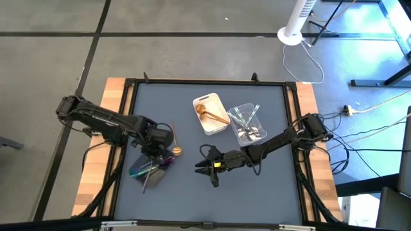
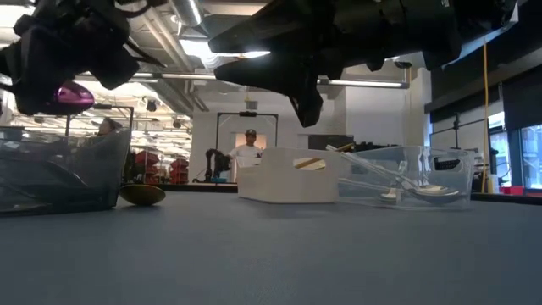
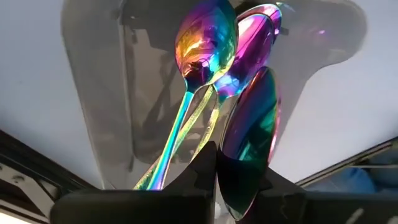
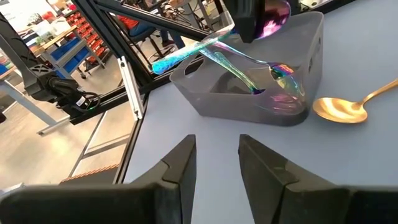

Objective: Sort silverware by color (type)
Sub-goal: Put the iridescent spoon into the black bin, then put the gold spoon into the white bin

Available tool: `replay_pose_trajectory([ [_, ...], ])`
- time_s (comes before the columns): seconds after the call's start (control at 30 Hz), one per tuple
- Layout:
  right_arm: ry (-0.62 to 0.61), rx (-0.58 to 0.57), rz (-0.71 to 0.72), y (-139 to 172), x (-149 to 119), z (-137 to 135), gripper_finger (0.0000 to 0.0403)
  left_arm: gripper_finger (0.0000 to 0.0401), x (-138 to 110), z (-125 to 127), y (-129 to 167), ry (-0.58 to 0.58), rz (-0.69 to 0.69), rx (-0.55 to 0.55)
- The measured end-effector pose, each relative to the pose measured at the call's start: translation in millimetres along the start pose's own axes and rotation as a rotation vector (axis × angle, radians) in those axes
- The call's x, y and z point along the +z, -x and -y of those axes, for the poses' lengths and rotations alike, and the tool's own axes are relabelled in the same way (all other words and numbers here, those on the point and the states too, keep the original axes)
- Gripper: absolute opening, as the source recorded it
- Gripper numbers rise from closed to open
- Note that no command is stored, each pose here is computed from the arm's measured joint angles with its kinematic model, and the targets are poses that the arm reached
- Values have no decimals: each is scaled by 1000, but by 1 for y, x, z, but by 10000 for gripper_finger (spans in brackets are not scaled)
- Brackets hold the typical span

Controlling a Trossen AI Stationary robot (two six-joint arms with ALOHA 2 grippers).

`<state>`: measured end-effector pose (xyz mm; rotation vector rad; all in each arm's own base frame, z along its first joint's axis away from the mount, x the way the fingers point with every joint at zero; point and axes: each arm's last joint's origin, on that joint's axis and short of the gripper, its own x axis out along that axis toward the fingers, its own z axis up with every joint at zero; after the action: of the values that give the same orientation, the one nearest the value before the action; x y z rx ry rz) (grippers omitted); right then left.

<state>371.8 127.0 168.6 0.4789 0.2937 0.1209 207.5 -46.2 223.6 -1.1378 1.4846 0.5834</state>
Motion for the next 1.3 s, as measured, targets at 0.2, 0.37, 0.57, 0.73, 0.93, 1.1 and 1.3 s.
replay_pose_trajectory([
  [0.2,1,-2,-3,0,0,0,111,16,5,4,-12,-74,-31,44],
  [0.37,1,-5,-7,0,-1,0,111,31,6,5,-14,-116,-21,56],
  [0.57,3,-11,-15,0,-2,1,111,58,7,5,-14,-118,-10,58],
  [0.73,3,-12,-16,0,-2,1,111,88,7,5,-14,-118,-8,57],
  [0.93,3,-13,-16,0,-2,1,111,119,7,5,-14,-119,0,60],
  [1.1,3,-13,-16,0,-2,1,111,134,7,5,-14,-118,0,60],
  [1.3,3,-12,-16,0,-2,1,111,138,7,5,-14,-117,-3,59],
])
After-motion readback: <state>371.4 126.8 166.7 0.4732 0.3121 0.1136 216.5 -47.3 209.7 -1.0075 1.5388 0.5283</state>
